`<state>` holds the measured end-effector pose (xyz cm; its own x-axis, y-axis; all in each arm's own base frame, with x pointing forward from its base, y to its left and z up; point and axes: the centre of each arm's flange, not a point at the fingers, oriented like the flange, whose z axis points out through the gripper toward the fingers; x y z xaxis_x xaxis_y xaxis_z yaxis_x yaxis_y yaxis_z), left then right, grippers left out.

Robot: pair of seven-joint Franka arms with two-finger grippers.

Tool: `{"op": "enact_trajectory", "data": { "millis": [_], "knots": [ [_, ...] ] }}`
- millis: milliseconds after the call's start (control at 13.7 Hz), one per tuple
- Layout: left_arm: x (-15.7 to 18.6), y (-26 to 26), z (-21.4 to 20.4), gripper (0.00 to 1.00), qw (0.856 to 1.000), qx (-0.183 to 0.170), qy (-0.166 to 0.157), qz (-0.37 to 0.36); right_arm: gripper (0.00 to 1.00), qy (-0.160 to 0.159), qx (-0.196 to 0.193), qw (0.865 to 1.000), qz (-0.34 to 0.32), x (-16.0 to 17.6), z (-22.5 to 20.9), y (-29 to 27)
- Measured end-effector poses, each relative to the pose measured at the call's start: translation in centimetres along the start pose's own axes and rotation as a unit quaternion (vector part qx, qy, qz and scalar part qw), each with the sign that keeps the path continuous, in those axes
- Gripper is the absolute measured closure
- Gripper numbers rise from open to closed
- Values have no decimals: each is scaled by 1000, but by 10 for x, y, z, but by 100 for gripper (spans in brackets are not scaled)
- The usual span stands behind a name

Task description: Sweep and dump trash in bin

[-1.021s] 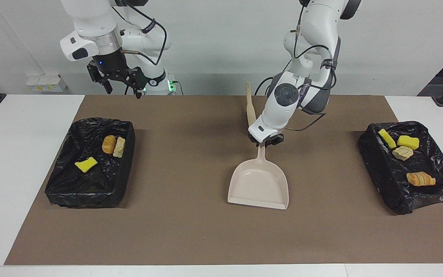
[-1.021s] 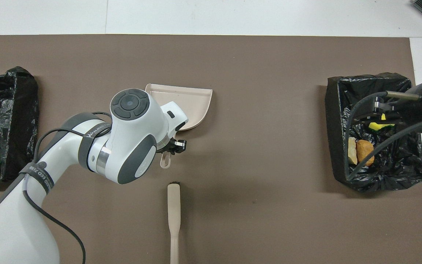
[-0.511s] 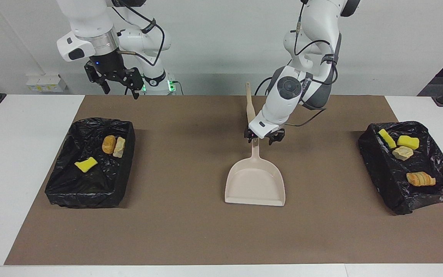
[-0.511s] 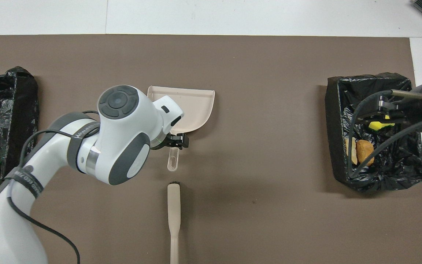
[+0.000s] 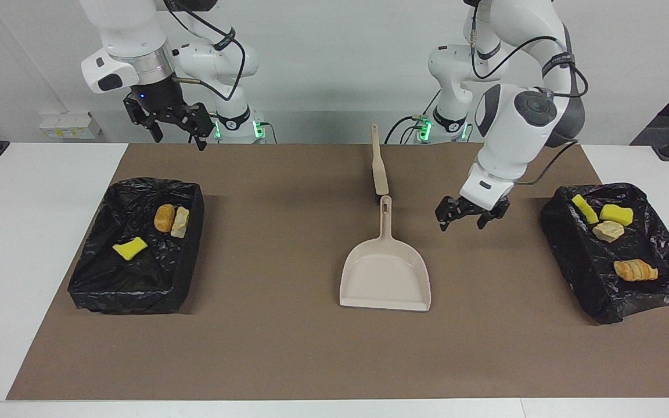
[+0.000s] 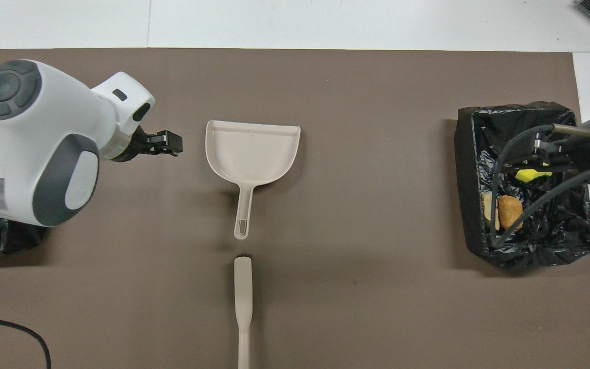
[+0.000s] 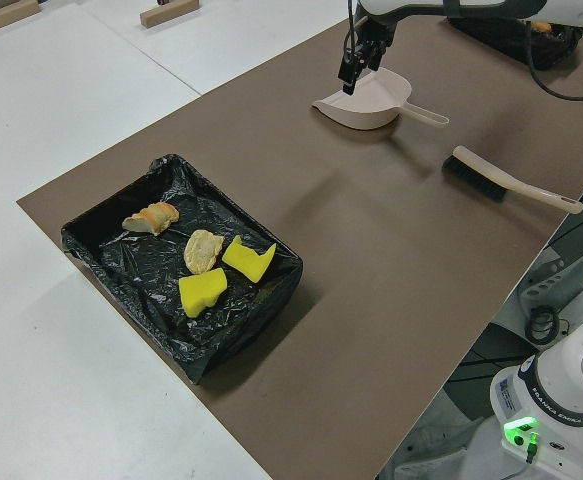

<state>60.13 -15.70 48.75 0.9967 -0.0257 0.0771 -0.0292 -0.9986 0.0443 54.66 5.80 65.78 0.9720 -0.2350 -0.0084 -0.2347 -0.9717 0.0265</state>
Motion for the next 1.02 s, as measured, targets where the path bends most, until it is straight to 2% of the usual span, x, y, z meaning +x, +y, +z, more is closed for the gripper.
{"op": "enact_trajectory", "data": {
  "millis": [219, 511, 656, 802, 1021],
  "knots": [
    [7, -62, -38, 0, 999, 15, 9, 39, 0, -3, -1, 1000, -1, -1, 2, 0],
    [-8, -125, -93, 0, 999, 24, -6, 37, 0, -9, -6, 1000, -7, -18, 6, -3],
    [-26, -129, -123, 0, 999, 25, -12, 33, 0, -8, -7, 1000, -6, -21, 6, -1],
    [-47, -127, -142, 0, 999, 25, -31, 34, 0, -6, -6, 1000, -4, -20, 7, 0],
    [-64, -125, -139, 0, 998, 26, -39, 36, 0, -5, -6, 1000, -2, -19, 8, 2]
  ]
}}
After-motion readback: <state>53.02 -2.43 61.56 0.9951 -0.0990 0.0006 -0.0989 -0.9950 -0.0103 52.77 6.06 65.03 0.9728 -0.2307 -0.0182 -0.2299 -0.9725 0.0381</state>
